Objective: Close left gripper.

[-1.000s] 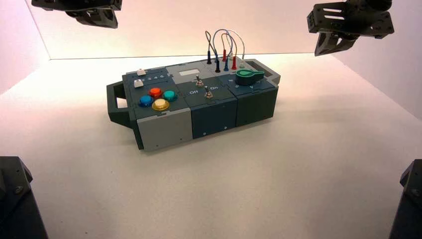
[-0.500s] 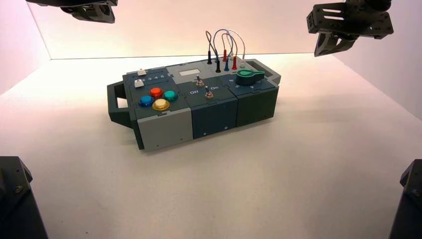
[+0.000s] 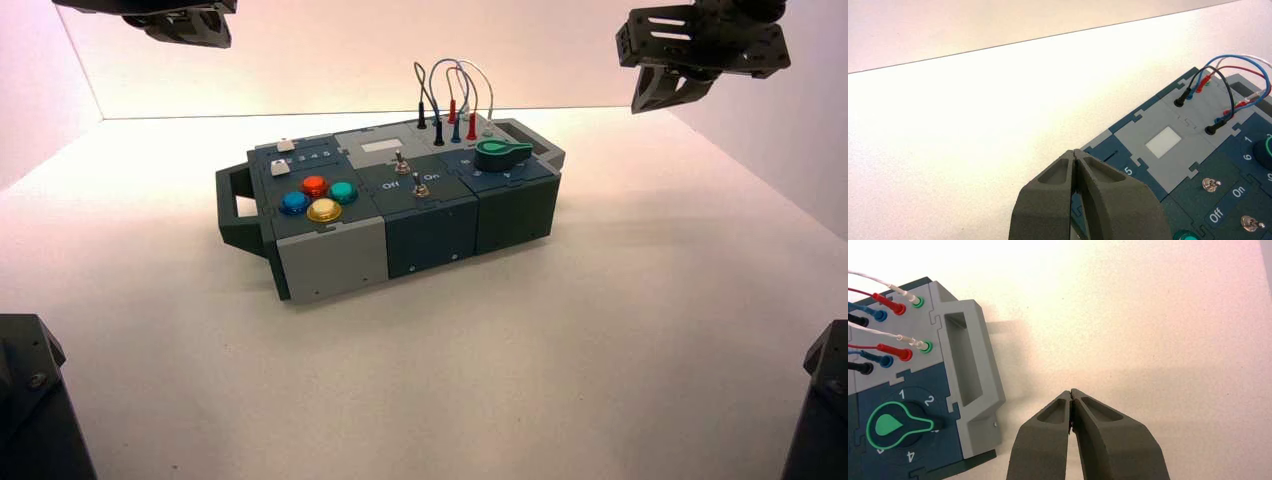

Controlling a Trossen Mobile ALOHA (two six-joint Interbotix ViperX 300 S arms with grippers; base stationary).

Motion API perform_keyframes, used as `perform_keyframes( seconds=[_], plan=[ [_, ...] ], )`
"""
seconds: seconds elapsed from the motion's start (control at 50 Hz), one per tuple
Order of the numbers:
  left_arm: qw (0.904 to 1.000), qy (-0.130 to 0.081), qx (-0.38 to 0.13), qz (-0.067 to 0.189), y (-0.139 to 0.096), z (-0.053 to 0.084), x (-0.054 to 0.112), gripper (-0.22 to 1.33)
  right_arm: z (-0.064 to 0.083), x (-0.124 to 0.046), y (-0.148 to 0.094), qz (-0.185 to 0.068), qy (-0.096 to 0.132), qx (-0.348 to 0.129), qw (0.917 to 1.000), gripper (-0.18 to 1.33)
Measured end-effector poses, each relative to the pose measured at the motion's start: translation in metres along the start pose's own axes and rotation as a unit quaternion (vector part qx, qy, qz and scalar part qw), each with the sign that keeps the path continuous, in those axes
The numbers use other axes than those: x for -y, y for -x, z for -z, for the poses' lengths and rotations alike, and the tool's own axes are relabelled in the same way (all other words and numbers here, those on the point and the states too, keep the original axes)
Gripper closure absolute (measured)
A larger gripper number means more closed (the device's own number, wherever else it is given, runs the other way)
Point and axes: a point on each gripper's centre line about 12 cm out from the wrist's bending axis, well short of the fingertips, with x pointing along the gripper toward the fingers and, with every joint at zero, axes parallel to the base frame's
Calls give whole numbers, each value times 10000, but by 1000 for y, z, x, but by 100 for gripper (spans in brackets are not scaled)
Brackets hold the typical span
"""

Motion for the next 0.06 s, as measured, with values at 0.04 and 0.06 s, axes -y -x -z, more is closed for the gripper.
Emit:
perform_keyframes(
  seconds=[0.04, 0.06],
  plan=[
    [10000, 0, -8, -2, -1, 0, 0, 128, 0, 0, 0, -3, -8, -7, 10000, 129],
    [10000, 0, -31, -1, -1, 1, 0, 128, 0, 0, 0, -3, -8, -7, 10000, 129]
  ],
)
